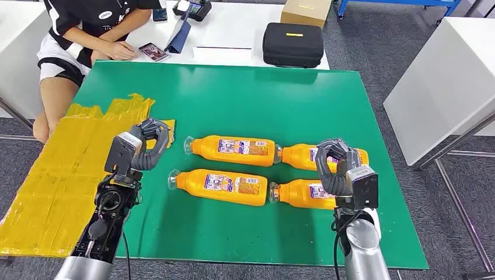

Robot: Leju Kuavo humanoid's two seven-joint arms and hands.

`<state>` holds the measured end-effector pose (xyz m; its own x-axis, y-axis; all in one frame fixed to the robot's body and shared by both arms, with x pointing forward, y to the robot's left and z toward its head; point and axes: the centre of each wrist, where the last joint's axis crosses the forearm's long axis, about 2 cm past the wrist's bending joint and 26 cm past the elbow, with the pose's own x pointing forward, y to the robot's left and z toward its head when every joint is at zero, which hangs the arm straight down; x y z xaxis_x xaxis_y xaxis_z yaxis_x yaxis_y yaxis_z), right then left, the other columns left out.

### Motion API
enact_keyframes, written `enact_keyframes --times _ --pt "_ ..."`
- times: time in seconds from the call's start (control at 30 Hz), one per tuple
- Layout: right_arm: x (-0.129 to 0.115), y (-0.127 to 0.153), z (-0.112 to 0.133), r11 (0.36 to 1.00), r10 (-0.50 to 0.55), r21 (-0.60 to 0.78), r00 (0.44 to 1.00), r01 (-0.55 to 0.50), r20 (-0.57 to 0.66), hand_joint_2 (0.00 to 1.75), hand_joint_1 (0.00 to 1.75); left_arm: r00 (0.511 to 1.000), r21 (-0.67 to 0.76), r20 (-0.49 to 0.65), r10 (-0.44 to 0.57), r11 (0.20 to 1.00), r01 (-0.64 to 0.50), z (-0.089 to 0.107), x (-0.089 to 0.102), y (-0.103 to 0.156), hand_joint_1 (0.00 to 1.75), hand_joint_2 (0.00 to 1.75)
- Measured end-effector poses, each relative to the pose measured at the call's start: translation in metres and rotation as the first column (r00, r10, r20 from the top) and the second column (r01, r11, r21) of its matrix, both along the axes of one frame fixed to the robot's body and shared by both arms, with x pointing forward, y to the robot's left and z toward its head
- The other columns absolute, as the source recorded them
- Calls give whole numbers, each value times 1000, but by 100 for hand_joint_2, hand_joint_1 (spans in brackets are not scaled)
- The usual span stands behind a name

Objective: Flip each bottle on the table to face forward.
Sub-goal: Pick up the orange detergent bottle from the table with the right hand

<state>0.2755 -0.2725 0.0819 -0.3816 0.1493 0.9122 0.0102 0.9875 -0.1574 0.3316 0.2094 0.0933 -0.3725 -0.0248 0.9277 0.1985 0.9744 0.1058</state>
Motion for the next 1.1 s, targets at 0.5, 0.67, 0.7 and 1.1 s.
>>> enact_keyframes --times 0.5,0.67,0.7,1.1 --pt "-3 153 -36 864 19 -503 998 10 53 175 0 994 -199 -82 -74 978 57 -41 -86 -101 0 175" --pt "7 149 -32 737 10 -675 998 30 56 175 0 994 -201 -78 -81 977 64 -40 -85 -102 0 175" --pt "9 149 -30 716 -5 -698 999 36 47 175 0 994 -201 -78 -82 977 64 -40 -85 -102 0 175" --pt "80 139 19 502 -169 -855 985 127 48 175 0 995 -216 -78 -67 975 49 -37 -75 -99 0 175"
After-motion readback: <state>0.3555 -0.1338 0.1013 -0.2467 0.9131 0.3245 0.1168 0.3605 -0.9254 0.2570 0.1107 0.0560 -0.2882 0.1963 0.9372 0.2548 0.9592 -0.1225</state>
